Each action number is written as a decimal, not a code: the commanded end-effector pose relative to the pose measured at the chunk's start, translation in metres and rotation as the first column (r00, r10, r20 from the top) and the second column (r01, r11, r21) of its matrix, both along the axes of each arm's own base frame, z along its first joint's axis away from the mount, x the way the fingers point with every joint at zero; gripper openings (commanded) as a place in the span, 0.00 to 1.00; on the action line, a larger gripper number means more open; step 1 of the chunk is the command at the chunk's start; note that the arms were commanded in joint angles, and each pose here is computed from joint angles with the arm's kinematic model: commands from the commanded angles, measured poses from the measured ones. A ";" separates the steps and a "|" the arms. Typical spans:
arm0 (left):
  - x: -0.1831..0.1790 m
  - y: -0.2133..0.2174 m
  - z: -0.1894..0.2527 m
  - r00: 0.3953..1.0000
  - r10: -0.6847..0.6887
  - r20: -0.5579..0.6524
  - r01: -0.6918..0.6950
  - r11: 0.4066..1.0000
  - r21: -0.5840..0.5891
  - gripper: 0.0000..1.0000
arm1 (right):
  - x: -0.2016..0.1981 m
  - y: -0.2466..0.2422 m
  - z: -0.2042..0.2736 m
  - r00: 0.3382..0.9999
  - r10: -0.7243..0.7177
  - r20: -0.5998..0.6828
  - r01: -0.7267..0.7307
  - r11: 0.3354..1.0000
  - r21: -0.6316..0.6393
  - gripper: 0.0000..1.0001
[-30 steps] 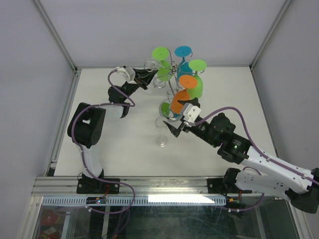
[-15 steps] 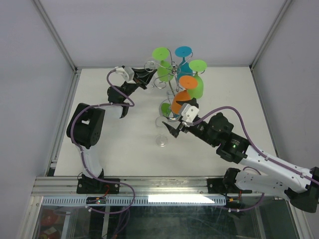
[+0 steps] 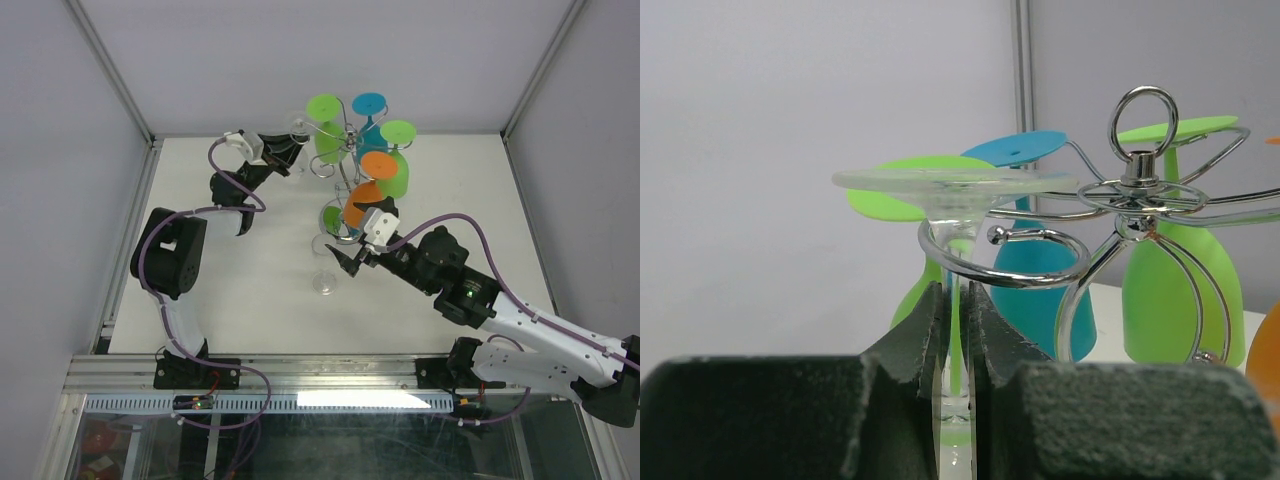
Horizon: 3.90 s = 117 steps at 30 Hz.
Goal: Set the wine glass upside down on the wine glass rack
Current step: Turn the wine glass upside down at the wine rack, then pick up the wine glass at the center of the board.
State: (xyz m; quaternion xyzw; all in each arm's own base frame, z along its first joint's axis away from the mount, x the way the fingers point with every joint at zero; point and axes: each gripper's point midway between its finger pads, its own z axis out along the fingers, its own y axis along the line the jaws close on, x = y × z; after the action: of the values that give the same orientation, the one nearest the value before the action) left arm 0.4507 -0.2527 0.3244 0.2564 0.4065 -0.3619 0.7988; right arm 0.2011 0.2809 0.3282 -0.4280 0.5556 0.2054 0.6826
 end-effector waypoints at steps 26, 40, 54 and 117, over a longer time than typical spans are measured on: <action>-0.059 0.002 0.041 0.969 -0.122 0.214 0.120 0.993 0.024 0.00 | -0.003 0.004 0.009 1.000 0.022 0.014 -0.023 0.999 0.039 1.00; -0.046 0.008 0.032 0.987 -0.046 0.154 0.043 0.999 0.024 0.49 | -0.001 0.003 0.008 1.000 0.015 0.012 -0.015 0.999 0.038 1.00; -0.068 0.066 0.029 0.971 0.241 0.008 -0.240 0.970 -0.047 0.71 | 0.016 -0.015 0.023 0.991 -0.134 0.010 0.131 0.982 0.134 1.00; -0.129 0.220 -0.044 0.173 0.740 -0.650 -0.706 0.553 0.442 0.99 | 0.031 -0.060 -0.079 0.575 -0.345 -0.742 0.530 0.848 0.016 1.00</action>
State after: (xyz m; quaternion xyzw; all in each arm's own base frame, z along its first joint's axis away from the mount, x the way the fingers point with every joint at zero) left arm 0.3177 -0.0319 0.2525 -0.1468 0.8191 0.0167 0.5542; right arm 0.2319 0.2247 0.2422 -0.1041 0.8405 0.2302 0.4793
